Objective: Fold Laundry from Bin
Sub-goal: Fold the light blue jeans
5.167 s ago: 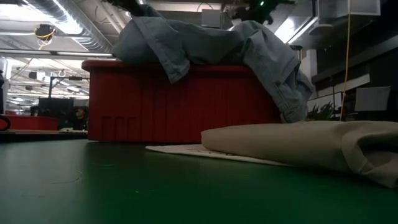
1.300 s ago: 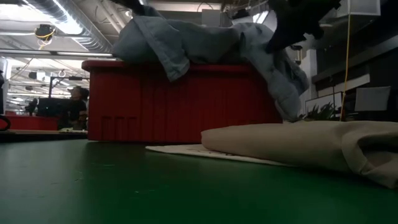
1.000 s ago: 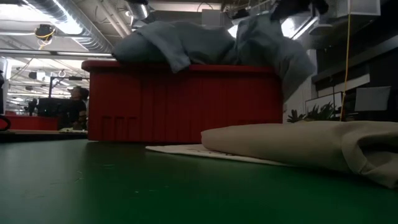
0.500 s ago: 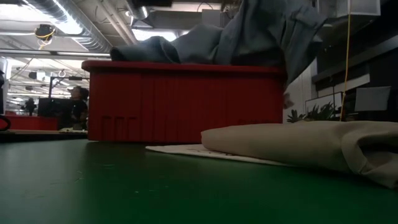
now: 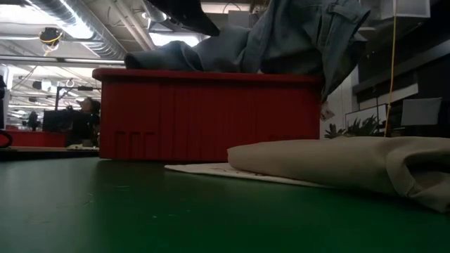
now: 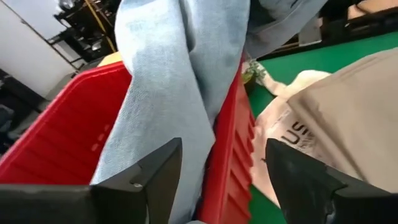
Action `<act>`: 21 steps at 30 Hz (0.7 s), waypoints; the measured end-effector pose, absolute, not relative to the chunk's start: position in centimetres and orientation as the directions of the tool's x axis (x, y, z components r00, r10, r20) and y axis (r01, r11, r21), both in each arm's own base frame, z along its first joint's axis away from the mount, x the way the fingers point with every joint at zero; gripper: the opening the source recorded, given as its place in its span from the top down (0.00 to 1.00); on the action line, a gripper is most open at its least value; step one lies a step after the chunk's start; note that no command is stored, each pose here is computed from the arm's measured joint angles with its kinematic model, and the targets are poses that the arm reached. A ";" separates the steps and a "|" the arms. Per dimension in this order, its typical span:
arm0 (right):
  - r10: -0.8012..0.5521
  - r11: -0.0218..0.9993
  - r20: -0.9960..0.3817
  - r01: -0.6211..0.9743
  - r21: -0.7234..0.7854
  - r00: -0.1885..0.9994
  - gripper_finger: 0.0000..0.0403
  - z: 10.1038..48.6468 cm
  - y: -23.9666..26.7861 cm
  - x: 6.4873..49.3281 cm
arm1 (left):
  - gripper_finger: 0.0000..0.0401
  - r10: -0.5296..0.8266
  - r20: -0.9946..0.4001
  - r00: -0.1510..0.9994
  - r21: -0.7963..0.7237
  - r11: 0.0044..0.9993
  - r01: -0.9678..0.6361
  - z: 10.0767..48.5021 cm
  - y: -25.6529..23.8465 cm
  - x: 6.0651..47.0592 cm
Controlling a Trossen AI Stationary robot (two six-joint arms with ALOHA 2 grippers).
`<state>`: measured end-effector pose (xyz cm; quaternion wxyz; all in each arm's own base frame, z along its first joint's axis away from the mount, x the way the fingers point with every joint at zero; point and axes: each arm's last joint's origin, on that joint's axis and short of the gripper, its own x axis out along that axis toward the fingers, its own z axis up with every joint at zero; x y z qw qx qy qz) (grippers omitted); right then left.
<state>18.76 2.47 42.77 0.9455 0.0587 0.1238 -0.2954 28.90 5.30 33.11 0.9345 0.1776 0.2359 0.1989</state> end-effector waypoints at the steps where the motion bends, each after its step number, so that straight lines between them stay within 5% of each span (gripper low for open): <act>1: -0.544 0.819 -0.269 0.573 0.038 0.795 0.99 42.8 2.5 18.8 | 0.43 0.464 -0.369 0.805 0.435 0.852 -0.292 33.1 5.3 28.9; 21: -0.514 0.836 -0.275 0.546 0.050 0.812 0.99 42.8 2.5 18.7 | 0.44 0.667 -0.348 0.659 0.476 0.731 -0.489 33.0 10.2 27.9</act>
